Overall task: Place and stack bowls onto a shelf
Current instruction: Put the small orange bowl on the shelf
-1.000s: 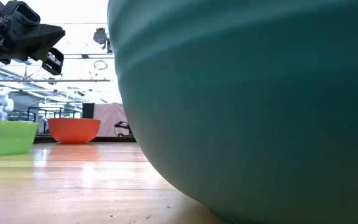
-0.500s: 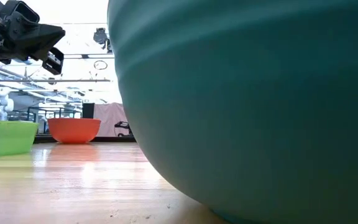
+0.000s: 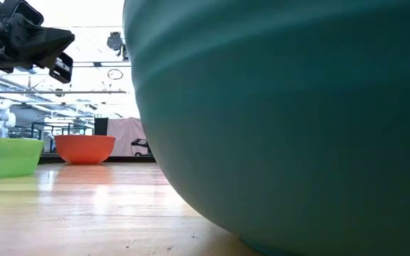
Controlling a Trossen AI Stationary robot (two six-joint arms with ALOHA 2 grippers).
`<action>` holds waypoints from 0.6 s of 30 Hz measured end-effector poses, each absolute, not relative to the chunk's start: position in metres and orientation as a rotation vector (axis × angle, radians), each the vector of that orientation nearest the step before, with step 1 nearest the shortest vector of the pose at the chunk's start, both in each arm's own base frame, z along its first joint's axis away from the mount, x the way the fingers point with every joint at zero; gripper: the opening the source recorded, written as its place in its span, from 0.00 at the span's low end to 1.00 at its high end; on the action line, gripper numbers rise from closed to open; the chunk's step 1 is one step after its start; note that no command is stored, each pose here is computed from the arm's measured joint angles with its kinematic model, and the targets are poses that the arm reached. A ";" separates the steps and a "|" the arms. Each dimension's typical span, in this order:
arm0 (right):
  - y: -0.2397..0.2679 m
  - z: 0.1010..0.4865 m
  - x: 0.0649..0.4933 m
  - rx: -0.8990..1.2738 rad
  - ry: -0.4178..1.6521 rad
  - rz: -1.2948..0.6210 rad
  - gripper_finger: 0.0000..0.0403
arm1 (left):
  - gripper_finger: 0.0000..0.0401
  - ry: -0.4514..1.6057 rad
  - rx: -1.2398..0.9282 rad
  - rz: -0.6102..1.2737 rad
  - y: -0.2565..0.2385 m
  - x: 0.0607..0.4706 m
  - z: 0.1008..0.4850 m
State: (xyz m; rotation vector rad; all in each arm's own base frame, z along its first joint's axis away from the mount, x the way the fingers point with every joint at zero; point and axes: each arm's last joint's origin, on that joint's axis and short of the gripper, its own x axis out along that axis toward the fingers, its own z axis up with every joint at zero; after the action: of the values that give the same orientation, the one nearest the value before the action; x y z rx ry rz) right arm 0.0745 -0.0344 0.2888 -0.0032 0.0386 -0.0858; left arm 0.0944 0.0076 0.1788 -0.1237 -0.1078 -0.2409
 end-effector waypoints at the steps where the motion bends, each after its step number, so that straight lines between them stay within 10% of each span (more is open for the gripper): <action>1: -0.034 0.294 0.074 0.008 0.081 -0.090 0.00 | 0.08 -0.109 -0.114 -0.240 0.008 0.094 0.179; 18: -0.037 0.337 0.082 0.544 0.578 -0.072 0.00 | 0.08 -0.109 -0.108 -0.240 0.008 0.094 0.179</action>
State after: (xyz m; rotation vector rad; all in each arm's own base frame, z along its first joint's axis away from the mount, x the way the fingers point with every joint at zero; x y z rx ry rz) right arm 0.0816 -0.0375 0.3373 0.5444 0.5776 -0.0723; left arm 0.0944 0.0076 0.1788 -0.1076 -0.1095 -0.2395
